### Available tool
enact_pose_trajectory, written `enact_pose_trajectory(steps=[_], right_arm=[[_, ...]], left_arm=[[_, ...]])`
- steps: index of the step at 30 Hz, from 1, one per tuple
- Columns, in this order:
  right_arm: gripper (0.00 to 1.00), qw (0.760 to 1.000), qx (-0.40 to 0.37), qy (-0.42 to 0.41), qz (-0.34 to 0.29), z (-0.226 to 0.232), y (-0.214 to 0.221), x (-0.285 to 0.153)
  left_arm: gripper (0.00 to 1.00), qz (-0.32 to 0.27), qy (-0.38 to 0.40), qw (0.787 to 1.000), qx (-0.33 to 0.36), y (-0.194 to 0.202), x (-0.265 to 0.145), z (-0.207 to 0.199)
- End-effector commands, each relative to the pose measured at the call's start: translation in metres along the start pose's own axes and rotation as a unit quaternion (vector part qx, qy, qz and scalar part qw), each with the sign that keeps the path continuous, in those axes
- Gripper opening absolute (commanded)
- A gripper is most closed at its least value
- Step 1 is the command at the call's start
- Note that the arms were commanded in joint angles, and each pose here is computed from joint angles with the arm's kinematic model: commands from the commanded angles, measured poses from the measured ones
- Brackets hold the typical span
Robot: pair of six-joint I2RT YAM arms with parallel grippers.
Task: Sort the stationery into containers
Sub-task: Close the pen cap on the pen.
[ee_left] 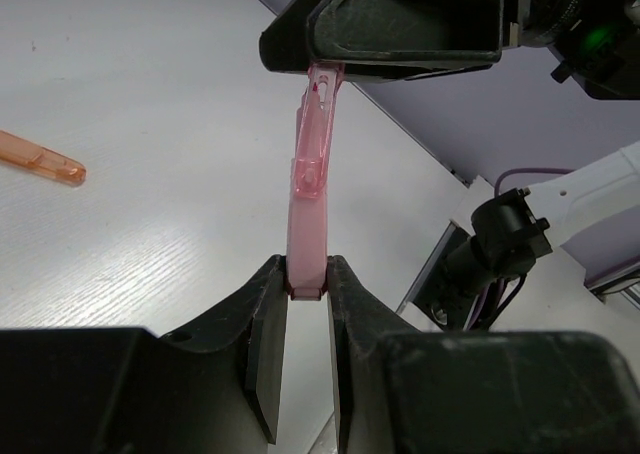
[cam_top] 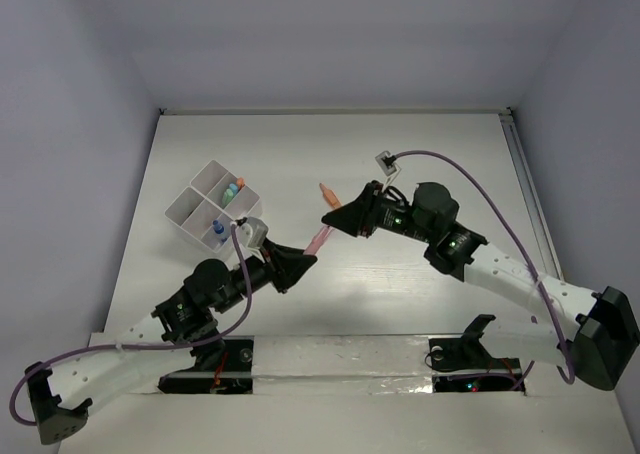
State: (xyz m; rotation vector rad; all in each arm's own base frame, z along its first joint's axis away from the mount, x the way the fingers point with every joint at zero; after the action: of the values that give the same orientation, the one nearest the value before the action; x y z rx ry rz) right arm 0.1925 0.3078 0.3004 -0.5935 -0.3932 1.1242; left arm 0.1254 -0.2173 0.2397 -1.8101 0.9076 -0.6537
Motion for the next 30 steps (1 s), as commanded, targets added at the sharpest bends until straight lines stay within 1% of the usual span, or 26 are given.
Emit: enact_pose_trajectory(steps=[1,4,11,12,18,22,27,30], right_arm=[[0.37,1.000,-0.004,-0.014,0.027,0.008,0.004,0.005],[0.37,0.999,0.002,-0.032,0.039,0.011,0.009,0.006],[0.35,0.998,0.009,-0.041,0.037,0.014,0.010,0.004],[0.35,0.998,0.008,-0.043,0.036,0.015,0.009,0.004],[0.30,0.998,0.016,-0.052,0.045,0.015,0.017,0.003],[0.20,0.997,0.022,-0.051,0.056,0.010,0.025,0.007],[0.14,0.996,0.016,-0.046,0.072,0.009,0.038,0.009],[0.07,0.996,0.012,-0.046,0.077,0.008,0.043,0.008]], left_arm=[[0.00,-0.066,0.053,0.996,0.009,-0.035,-0.002,-0.021],[0.00,-0.072,0.052,0.996,0.009,-0.037,0.000,-0.021],[0.00,-0.096,0.041,0.995,0.011,-0.053,0.007,-0.022],[0.00,-0.102,0.026,0.994,0.010,-0.056,0.008,-0.018],[0.00,-0.123,0.018,0.992,0.008,-0.066,0.014,-0.018],[0.00,-0.137,0.015,0.990,0.014,-0.078,0.019,-0.020],[0.00,-0.156,0.008,0.987,0.020,-0.097,0.020,-0.023],[0.00,-0.169,0.010,0.985,0.023,-0.108,0.021,-0.027]])
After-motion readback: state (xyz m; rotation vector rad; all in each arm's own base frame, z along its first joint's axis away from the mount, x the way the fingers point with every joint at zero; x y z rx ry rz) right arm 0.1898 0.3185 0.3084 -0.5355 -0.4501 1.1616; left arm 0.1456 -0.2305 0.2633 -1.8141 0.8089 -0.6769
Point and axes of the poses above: each gripper's point midway between its finger pads, its own x axis out along the fingers, its own z axis along the line the jaws close on, y = z × x, the point moved 3 cm from there along -x, back along the fingers, and after that the axes turned 5 degrees about x, right-handed, at the moved point
